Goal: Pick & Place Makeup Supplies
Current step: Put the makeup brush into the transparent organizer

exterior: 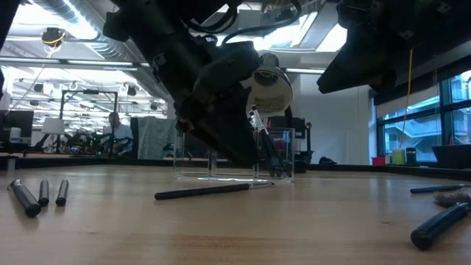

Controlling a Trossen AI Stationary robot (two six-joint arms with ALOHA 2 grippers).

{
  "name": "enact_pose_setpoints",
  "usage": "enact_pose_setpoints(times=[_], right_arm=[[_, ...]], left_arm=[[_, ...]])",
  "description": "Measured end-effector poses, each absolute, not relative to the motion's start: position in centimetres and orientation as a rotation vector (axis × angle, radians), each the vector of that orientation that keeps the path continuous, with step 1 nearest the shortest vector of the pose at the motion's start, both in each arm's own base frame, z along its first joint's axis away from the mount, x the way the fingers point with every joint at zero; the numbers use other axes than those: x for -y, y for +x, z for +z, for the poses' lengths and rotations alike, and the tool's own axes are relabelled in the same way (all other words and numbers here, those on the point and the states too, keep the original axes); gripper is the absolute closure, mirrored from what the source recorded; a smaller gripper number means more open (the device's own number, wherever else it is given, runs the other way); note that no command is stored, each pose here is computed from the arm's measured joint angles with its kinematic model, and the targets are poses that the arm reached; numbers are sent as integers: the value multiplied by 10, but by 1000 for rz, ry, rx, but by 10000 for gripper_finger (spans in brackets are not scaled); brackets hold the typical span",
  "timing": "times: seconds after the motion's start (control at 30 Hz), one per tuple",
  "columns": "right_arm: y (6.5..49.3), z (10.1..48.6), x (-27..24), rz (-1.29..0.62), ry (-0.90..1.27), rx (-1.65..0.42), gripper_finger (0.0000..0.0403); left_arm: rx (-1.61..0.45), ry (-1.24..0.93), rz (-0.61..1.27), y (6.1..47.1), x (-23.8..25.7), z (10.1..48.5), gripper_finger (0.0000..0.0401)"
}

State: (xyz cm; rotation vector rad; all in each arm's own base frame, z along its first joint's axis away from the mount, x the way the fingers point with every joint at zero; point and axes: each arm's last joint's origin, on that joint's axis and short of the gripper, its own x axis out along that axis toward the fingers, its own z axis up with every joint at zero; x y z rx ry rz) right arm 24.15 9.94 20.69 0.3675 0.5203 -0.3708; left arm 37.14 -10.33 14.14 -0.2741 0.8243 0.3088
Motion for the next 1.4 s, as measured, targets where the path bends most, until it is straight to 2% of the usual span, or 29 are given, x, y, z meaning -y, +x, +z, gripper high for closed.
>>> enact_pose_setpoints(times=[0.23, 0.47, 0.6, 0.83, 1.0, 1.17, 1.4], right_arm=[[241, 207, -99, -370, 372, -520, 337], [241, 207, -99, -371, 378, -520, 337], [241, 207, -100, -372, 383, -519, 337], [241, 207, -100, -373, 386, -519, 337], [241, 207, -100, -374, 389, -518, 337], [241, 207, -99, -375, 387, -522, 337], [239, 204, -99, -393, 391, -544, 337]], left_arm=[[-866, -277, 317, 375, 105, 120, 244], [-865, -277, 318, 377, 105, 119, 246], [-874, -279, 313, 377, 105, 119, 269], [-892, -268, 322, 375, 105, 118, 338], [-890, -252, 312, 375, 105, 118, 374], [-877, -232, 305, 375, 106, 122, 384], [-796, -196, 311, 371, 111, 147, 376]])
